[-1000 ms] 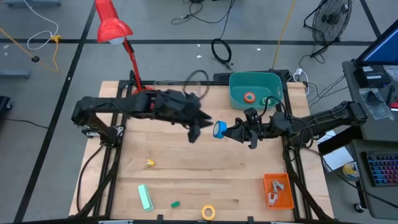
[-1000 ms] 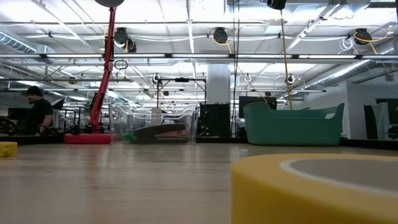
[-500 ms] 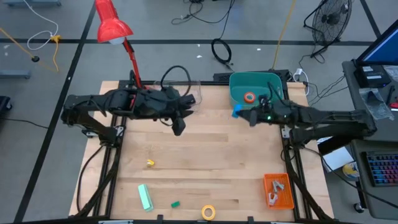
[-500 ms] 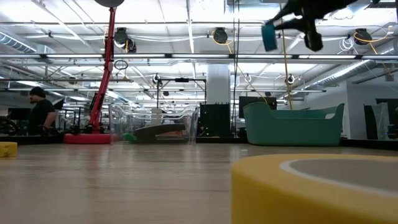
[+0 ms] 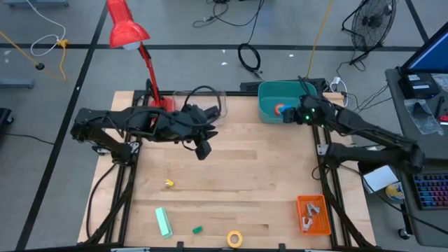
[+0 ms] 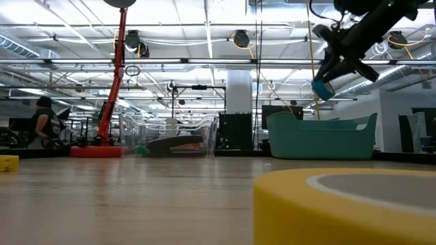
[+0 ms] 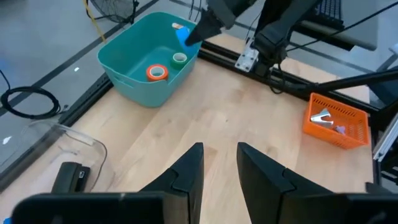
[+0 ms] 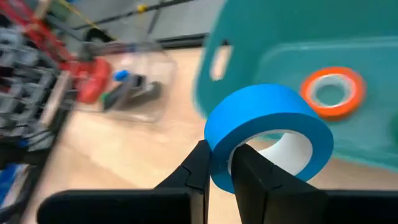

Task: Pick and place Stapler, Stapler remover, tape
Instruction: Put the blue tape into the blue bin, then put the big light blue stapler into the transparent bin

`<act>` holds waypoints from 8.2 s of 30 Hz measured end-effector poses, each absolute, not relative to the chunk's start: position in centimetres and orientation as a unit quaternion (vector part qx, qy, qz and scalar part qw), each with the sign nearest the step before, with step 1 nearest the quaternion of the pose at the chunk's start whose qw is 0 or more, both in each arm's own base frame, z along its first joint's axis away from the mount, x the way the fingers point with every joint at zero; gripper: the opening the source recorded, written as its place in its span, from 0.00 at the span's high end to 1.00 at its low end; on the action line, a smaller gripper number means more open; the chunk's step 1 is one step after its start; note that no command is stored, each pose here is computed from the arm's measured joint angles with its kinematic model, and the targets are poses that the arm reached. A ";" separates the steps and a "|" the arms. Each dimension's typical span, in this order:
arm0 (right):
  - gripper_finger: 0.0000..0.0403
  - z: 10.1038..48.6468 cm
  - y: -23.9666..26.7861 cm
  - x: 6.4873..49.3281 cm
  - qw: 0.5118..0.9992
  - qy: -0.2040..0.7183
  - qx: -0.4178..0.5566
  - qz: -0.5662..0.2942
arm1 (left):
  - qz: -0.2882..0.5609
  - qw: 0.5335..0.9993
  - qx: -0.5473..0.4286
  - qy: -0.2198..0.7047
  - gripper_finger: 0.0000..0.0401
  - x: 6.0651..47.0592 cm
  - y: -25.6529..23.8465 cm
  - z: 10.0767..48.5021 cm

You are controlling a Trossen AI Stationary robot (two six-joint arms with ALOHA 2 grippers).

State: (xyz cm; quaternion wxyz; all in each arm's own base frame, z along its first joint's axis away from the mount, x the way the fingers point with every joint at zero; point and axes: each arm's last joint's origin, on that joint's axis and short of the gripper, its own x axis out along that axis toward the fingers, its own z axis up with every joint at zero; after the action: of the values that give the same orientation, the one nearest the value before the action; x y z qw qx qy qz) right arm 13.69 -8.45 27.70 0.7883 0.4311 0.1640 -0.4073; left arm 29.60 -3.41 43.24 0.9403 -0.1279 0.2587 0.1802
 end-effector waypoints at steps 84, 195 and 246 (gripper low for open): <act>0.64 23.4 -19.5 12.3 0.795 0.250 0.326 -0.446 | 0.185 0.920 -0.153 0.311 0.76 29.5 -3.7 42.0; 0.65 32.5 3.4 15.1 0.884 0.189 0.349 0.245 | 0.435 0.362 -0.579 0.587 0.44 22.4 -22.6 19.9; 0.65 32.5 3.4 15.2 0.886 0.186 0.353 0.234 | 0.345 0.538 -0.592 0.492 0.67 26.2 -18.8 17.7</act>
State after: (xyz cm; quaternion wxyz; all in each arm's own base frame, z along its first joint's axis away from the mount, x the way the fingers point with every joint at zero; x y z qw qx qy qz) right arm 15.17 3.37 32.48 0.8863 0.3533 0.1863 0.2344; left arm 26.21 -18.84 17.68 0.5377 -0.5916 0.4918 0.3448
